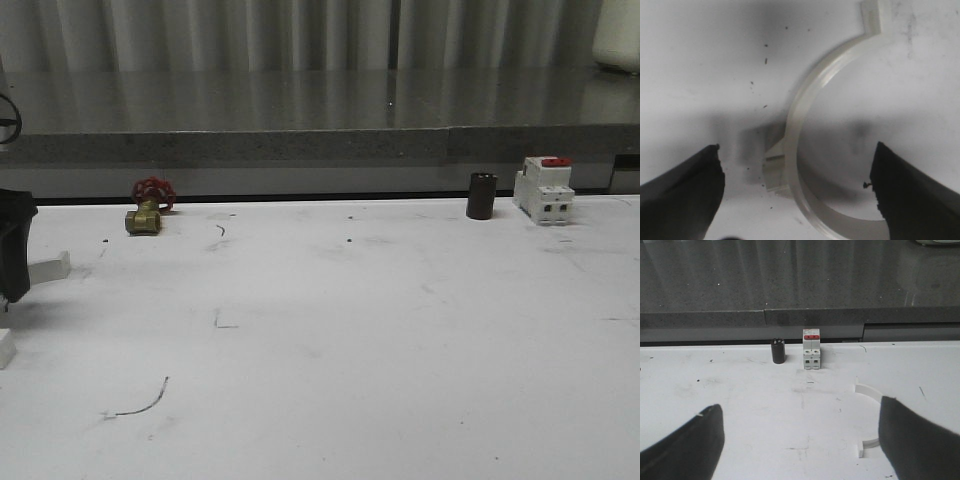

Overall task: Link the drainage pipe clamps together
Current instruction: 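Lower the left gripper and grasp the white clamp half's end tab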

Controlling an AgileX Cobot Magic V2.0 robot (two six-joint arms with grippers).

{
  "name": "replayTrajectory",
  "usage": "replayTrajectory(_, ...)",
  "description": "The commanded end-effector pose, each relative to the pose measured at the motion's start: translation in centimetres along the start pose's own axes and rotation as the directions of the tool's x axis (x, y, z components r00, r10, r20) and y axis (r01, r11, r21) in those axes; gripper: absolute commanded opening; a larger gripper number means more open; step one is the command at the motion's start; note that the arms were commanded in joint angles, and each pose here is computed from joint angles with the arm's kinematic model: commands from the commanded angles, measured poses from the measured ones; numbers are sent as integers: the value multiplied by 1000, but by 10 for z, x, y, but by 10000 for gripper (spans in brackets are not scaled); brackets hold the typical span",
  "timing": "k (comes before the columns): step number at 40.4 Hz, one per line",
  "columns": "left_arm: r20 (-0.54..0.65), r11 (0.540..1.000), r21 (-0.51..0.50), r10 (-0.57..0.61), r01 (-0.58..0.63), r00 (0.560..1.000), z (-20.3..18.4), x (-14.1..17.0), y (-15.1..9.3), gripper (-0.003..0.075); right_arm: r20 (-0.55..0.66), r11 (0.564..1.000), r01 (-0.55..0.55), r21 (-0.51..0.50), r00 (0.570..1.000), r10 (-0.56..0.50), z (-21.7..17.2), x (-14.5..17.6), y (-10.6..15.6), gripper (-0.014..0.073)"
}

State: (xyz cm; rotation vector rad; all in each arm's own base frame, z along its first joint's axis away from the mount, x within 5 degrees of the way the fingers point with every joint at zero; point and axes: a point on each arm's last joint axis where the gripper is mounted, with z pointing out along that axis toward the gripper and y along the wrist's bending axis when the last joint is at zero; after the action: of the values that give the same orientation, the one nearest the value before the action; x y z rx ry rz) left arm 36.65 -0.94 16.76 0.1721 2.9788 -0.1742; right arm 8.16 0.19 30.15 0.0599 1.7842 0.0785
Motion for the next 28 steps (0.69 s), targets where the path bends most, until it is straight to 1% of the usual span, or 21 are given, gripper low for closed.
replayTrajectory(1,75,1000,28,-14,12,997,-18,-8,1,564,101,1000,17,7,995,-17,-2,-18,0,645)
replayTrajectory(8,70,1000,24,-8,6,998,-17,-8,2,564,101,1000,17,7,995,-17,-2,-18,0,645)
replayTrajectory(11,70,1000,24,-8,6,998,-17,-8,2,536,101,1000,17,7,995,-17,-2,-18,0,645)
replayTrajectory(13,70,1000,23,1,-3,998,-17,-8,2,475,101,1000,17,7,995,-17,-2,-18,0,645)
replayTrajectory(14,70,1000,23,1,-3,998,-17,-8,2,456,101,1000,17,7,995,-17,-2,-18,0,645)
replayTrajectory(16,70,1000,23,5,-7,998,-17,-8,2,377,101,1000,17,7,995,-17,-2,-18,0,645)
replayTrajectory(19,70,1000,23,8,-9,998,-17,-8,2,296,101,1000,17,7,995,-17,-2,-18,0,645)
replayTrajectory(24,69,1000,20,12,-13,998,-17,-8,2,219,101,1000,17,7,995,-17,-2,-18,0,645)
replayTrajectory(28,71,1000,19,12,-13,997,-17,-8,2,179,101,1000,17,7,995,-17,-2,-18,0,645)
